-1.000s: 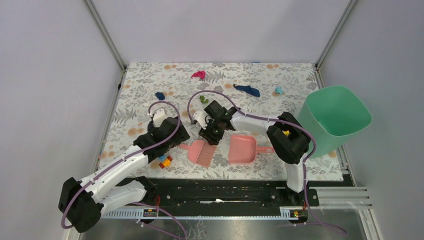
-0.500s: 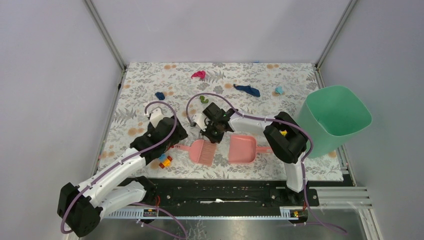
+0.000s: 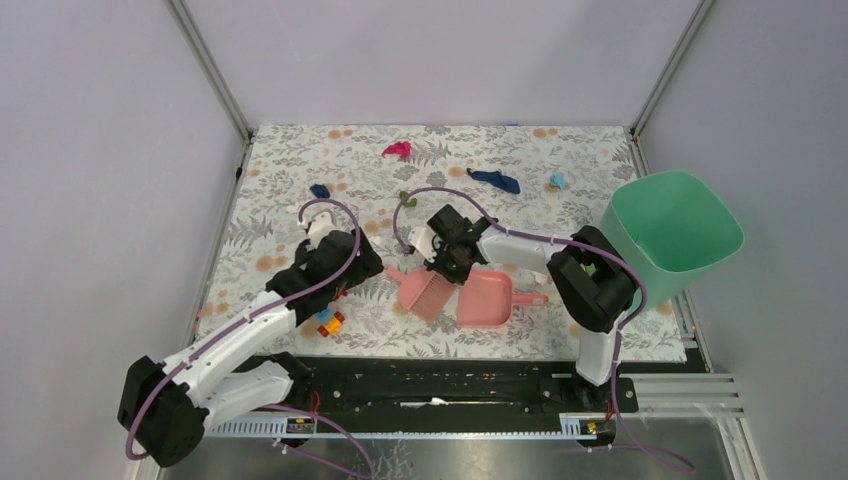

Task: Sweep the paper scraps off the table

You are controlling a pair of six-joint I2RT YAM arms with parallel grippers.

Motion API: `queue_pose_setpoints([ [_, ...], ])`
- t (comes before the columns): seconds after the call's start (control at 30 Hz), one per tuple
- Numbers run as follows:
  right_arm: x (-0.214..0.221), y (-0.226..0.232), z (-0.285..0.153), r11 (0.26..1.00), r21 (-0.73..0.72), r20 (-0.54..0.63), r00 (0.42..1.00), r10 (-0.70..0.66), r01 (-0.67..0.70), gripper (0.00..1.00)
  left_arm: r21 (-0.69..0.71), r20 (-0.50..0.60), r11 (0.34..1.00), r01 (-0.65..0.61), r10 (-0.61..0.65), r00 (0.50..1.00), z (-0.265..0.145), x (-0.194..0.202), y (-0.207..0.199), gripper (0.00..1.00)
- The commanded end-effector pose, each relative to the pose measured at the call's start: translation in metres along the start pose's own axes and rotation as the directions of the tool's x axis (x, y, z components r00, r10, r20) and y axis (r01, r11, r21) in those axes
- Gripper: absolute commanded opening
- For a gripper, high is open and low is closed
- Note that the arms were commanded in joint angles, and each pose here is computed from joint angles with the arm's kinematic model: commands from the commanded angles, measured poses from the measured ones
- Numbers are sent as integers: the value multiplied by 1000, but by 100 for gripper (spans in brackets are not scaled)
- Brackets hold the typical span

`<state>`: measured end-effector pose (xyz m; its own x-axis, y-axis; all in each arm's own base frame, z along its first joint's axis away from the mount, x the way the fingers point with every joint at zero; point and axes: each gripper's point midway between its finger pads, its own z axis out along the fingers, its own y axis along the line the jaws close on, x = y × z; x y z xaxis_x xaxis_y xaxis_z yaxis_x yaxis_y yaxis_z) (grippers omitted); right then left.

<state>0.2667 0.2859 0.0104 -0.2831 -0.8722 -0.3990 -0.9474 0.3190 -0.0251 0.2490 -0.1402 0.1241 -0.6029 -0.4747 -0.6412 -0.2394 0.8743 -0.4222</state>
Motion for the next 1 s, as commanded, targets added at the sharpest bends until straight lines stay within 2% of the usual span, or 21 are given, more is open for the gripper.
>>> queue_pose_setpoints([
  [0.0, 8, -13, -23, 999, 50, 2, 1000, -8, 8, 4, 52, -6, 999, -13, 14, 1000, 3, -3, -15, 86],
  [0.1, -3, -12, -39, 999, 18, 57, 998, 40, -41, 20, 64, -1, 998, -5, 5, 1000, 4, -3, -17, 86],
  [0.2, -21, -4, -55, 998, -26, 136, 989, 62, -59, 44, 59, -12, 998, -2, 2, 1000, 9, 1, -17, 88],
  [0.27, -37, -2, -64, 995, -47, 185, 978, 90, -83, 50, 40, -18, 999, -3, 3, 1000, 12, 1, -16, 88],
  [0.33, -53, -2, -67, 991, -73, 221, 967, 123, -110, 53, -11, 2, 1000, 16, -16, 1000, 13, -4, -10, 89],
  [0.43, -76, -9, -61, 985, -92, 242, 956, 167, -148, 55, -109, 92, 991, 81, -71, 993, 7, -22, 6, 92],
  [0.7, -108, -22, -16, 972, -79, 154, 961, 230, -220, 70, -196, 243, 970, 141, -91, 966, -17, -59, 24, 98],
  [0.97, -117, -13, 20, 969, -79, 110, 964, 243, -235, 68, -204, 321, 961, 186, -113, 940, -30, -73, 36, 98],
])
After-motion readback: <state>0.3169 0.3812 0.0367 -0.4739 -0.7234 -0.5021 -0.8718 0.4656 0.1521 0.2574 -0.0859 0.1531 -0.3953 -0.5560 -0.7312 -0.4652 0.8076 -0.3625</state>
